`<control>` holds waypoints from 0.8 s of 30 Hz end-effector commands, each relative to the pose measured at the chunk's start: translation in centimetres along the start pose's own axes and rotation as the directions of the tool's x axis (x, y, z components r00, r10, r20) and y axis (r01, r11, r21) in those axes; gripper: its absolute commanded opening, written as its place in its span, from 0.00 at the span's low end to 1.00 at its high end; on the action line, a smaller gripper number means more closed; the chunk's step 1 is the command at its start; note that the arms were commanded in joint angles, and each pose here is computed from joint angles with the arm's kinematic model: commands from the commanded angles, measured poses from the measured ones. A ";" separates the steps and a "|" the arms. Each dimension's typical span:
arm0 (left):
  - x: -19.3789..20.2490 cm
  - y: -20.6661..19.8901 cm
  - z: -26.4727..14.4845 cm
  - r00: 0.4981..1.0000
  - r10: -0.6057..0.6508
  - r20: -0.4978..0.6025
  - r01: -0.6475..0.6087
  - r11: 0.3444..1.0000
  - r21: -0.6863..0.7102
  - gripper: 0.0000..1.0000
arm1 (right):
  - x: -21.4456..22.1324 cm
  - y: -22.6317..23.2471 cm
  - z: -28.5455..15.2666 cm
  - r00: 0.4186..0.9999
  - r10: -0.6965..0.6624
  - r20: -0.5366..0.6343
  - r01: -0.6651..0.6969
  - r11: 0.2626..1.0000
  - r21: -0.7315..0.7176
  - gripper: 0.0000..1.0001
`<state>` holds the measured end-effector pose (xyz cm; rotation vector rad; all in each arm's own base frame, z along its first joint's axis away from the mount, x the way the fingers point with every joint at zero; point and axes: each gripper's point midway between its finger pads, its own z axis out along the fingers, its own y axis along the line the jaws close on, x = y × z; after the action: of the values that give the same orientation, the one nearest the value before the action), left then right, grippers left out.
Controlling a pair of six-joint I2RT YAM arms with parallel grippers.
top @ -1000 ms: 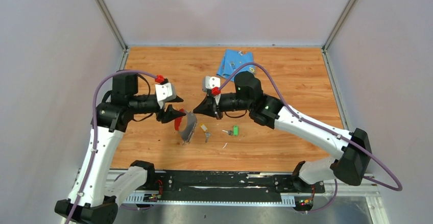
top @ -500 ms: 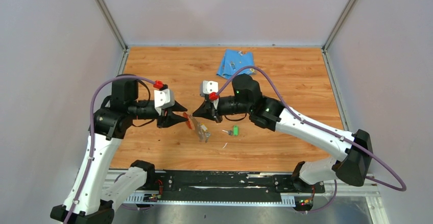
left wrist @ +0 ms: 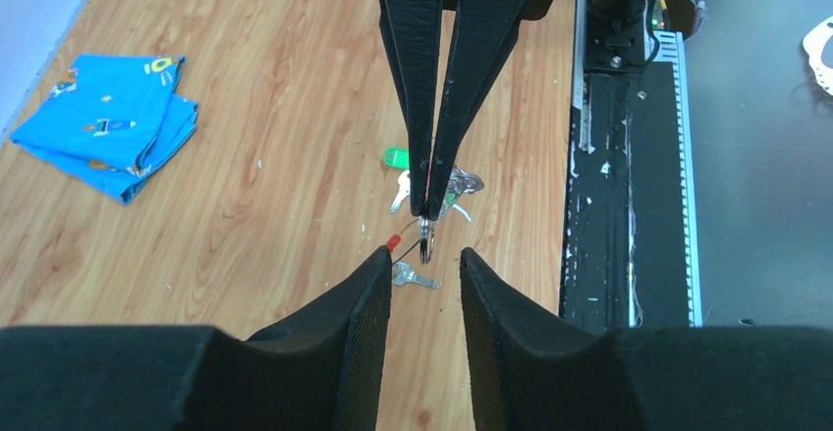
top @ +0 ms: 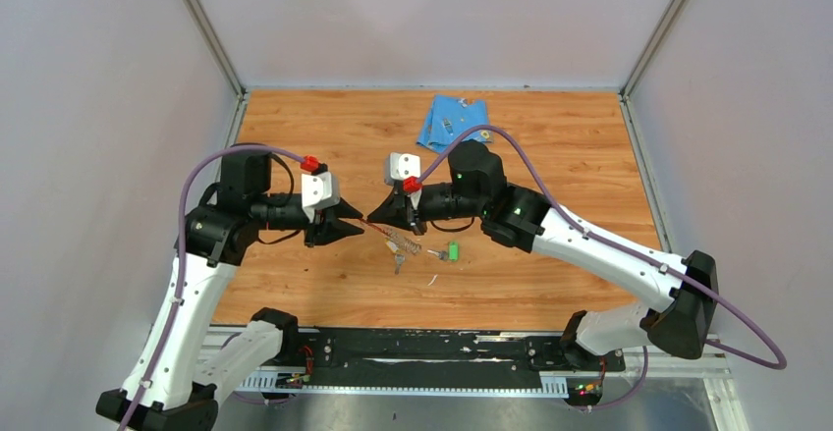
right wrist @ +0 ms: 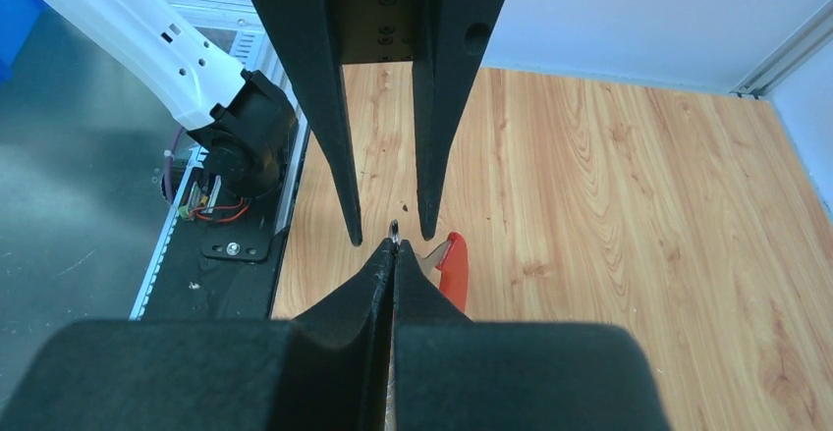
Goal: Put the keys on the keyring
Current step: Adjust the keyring.
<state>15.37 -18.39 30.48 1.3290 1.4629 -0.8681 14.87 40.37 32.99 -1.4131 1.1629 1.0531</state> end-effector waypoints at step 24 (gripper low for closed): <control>-1.0 -2.2 -0.1 0.963 0.252 0.091 -0.259 0.963 0.074 0.00 | -4.9 2.4 -2.8 0.994 -0.069 0.084 0.071 0.997 -0.014 0.39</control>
<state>15.09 -18.71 30.36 1.4036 1.3787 -0.8361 14.10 39.89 33.83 -1.4122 1.1630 1.0395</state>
